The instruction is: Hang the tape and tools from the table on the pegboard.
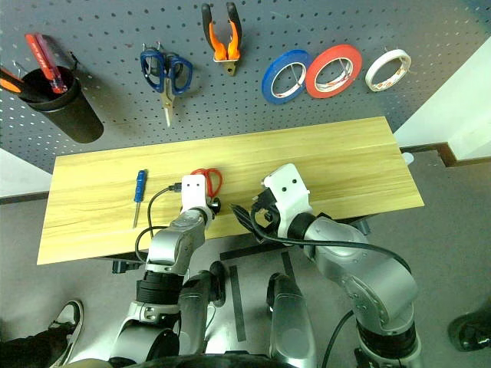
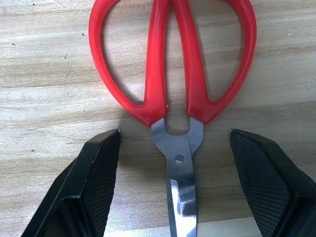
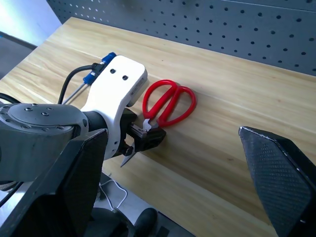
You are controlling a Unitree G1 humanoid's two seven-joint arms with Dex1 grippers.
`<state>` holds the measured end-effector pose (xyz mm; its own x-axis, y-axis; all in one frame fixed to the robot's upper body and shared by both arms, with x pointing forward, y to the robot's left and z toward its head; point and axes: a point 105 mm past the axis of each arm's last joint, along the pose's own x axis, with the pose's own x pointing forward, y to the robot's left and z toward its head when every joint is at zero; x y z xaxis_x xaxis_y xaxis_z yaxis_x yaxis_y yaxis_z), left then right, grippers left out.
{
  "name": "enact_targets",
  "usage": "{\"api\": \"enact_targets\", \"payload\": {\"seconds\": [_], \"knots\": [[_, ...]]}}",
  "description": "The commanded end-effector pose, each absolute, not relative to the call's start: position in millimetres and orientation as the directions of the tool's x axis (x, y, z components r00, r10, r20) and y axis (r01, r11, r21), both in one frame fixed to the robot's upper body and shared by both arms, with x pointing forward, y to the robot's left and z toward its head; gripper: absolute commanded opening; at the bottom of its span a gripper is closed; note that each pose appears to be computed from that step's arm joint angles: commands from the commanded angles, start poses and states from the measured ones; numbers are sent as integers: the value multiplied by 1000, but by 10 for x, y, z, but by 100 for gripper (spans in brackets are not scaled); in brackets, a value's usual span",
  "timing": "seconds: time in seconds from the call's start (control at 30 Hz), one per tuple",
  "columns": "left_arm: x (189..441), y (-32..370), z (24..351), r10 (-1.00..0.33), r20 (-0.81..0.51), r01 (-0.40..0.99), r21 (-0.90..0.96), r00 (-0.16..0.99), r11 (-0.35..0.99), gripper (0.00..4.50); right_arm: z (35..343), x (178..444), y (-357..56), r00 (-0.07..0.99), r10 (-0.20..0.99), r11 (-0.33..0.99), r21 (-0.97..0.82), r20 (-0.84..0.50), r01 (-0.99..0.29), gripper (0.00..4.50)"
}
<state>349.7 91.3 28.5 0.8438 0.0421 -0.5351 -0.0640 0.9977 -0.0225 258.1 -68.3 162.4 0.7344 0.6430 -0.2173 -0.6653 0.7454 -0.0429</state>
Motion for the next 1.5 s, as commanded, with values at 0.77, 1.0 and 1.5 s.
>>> {"api": "enact_targets", "payload": {"seconds": [0.77,1.0,1.5], "knots": [[3136,891,-321,19,-710,-46,-19,704,999,106,1764,2503,-623,734,660,735,-67,-162,-675,450],[3193,767,-90,-55,-624,34,-46,780,998,106,1756,2517,-621,735,658,736,-70,-163,-674,450],[3290,624,926,-185,-149,187,1,971,982,106,1724,2568,-665,745,644,744,-85,-172,-663,450]]}}
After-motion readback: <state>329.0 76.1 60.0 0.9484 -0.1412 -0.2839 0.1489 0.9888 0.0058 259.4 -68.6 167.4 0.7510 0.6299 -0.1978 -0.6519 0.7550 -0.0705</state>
